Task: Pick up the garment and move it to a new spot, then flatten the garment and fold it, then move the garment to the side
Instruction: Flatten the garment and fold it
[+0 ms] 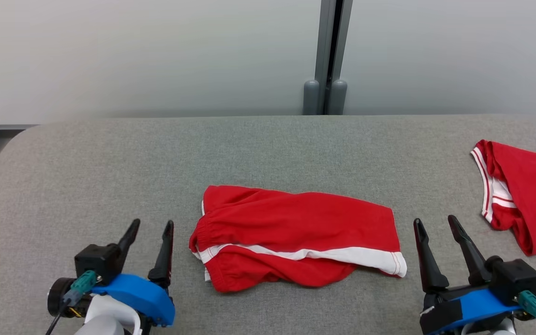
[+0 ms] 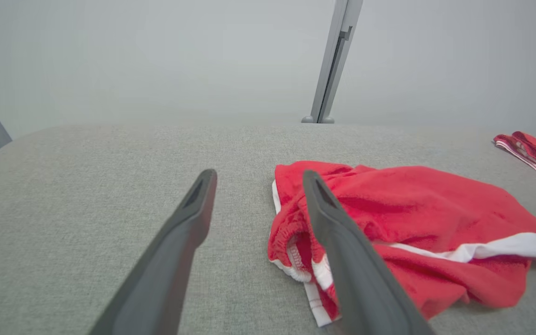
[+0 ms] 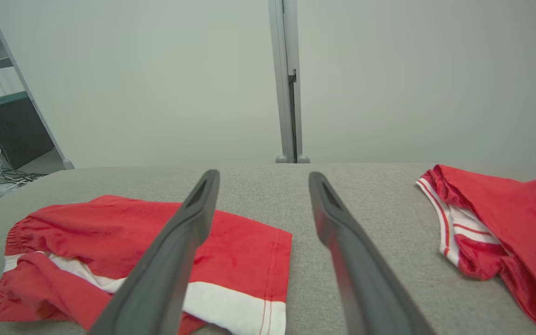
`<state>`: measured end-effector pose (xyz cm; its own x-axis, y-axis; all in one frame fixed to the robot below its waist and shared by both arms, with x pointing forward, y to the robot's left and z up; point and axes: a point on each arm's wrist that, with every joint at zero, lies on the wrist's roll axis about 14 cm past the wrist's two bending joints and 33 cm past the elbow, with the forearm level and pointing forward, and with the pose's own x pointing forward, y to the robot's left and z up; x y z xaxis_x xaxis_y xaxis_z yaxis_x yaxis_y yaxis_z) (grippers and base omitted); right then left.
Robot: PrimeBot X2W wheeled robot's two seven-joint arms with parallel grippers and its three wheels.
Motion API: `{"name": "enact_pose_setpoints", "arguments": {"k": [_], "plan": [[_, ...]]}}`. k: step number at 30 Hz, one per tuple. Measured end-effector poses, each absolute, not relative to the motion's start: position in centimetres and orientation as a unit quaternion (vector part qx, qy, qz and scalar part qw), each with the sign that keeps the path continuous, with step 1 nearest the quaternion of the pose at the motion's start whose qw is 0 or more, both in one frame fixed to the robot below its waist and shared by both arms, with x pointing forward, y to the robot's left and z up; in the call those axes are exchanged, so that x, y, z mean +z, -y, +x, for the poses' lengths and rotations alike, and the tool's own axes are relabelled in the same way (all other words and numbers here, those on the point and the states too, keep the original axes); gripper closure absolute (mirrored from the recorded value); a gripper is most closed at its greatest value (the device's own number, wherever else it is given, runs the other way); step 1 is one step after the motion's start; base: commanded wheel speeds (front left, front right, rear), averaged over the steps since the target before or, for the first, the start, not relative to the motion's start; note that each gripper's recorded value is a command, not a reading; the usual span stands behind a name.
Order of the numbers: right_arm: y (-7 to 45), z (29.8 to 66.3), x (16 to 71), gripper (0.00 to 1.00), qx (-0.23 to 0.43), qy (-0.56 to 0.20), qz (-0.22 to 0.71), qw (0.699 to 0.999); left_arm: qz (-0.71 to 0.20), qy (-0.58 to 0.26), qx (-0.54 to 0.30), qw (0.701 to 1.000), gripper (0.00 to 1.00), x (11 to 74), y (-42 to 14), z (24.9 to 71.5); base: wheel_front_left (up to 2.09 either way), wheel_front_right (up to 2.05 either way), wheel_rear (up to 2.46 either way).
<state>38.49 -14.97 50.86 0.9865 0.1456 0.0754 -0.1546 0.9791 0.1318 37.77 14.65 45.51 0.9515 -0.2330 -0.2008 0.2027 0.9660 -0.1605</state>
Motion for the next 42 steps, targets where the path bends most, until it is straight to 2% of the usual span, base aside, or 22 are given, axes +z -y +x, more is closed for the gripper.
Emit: {"name": "enact_pose_setpoints", "arguments": {"k": [6, 13, 31, 42], "plan": [[15.6, 38.0, 51.1, 0.00, 0.066, 0.035, 0.070, 0.995, -0.070, -0.010, -0.076, 0.995, 0.00, 50.8, -16.3, 38.4, 0.00, 0.00, 0.00], [16.4, 37.7, 51.4, 0.00, 0.055, 0.035, 0.068, 0.995, -0.066, 0.019, -0.049, 0.996, 0.00, 51.3, -18.0, 37.1, 0.00, 0.00, 0.00], [18.4, 36.3, 50.0, 0.00, 0.025, 0.004, 0.071, 0.997, -0.059, -0.011, -0.041, 0.997, 0.00, 48.2, -18.9, 36.2, 0.00, 0.00, 0.00], [18.0, 36.4, 50.0, 0.00, 0.030, 0.002, 0.073, 0.997, -0.058, -0.015, -0.047, 0.997, 0.00, 47.7, -18.5, 36.4, 0.00, 0.00, 0.00]]}}
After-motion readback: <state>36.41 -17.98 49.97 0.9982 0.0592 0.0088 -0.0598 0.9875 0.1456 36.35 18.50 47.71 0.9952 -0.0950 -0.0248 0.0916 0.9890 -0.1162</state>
